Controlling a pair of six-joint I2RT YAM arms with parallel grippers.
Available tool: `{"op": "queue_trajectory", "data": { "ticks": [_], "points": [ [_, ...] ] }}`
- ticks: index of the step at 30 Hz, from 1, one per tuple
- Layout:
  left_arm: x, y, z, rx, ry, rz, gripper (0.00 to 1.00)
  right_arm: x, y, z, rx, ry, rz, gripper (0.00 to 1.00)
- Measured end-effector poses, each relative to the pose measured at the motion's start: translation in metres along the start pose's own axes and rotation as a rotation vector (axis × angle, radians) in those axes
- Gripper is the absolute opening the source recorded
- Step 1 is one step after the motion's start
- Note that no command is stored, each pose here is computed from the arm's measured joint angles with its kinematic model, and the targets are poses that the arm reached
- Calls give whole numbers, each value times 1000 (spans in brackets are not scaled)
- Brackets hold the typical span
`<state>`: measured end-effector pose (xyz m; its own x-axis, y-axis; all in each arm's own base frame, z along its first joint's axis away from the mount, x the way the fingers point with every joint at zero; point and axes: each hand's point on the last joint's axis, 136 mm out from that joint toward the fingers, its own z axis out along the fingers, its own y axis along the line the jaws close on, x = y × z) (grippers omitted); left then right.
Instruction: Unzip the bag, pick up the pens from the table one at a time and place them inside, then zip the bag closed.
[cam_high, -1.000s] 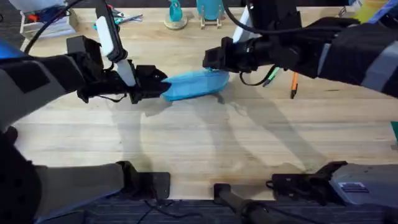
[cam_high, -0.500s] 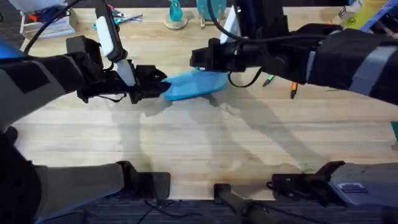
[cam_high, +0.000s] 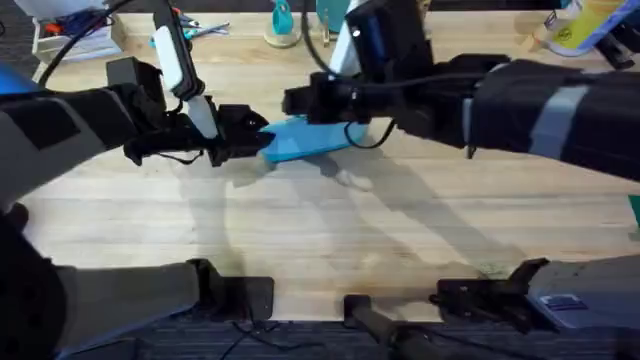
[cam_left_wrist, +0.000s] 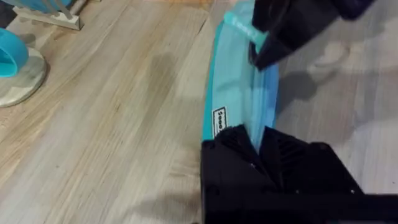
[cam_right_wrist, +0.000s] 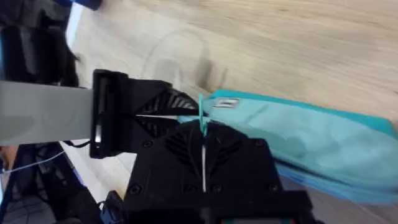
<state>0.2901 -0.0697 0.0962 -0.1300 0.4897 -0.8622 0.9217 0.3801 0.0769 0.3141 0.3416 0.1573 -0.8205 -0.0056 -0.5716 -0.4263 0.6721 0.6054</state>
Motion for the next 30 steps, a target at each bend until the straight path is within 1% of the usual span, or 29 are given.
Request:
{"op": "queue_trajectory", "data": {
  "ticks": [5, 9, 15, 23, 25, 27, 28, 30],
  "points": [
    [0, 0, 0, 1, -1, -1, 42, 10, 18, 14, -46, 6, -38, 32],
    [0, 0, 0, 2, -2, -2, 42, 13, 31, 18, -70, -4, -72, 31],
    [0, 0, -1, -1, -2, -4, 42, 15, 34, 20, -68, -10, -90, 31],
    [0, 0, -1, 0, -2, -4, 42, 14, 42, 20, -104, -11, -97, 33],
    [0, 0, -1, -1, -2, -3, 42, 14, 44, 19, -116, -9, -99, 79],
    [0, 0, -1, -1, -2, -2, 42, 14, 46, 19, -128, -7, -100, 101],
    [0, 0, -1, -1, -2, -2, 42, 14, 47, 19, -140, -3, -99, 132],
    [0, 0, 0, -1, -2, -1, 42, 11, 51, 17, -166, -7, -103, 313]
  ]
}}
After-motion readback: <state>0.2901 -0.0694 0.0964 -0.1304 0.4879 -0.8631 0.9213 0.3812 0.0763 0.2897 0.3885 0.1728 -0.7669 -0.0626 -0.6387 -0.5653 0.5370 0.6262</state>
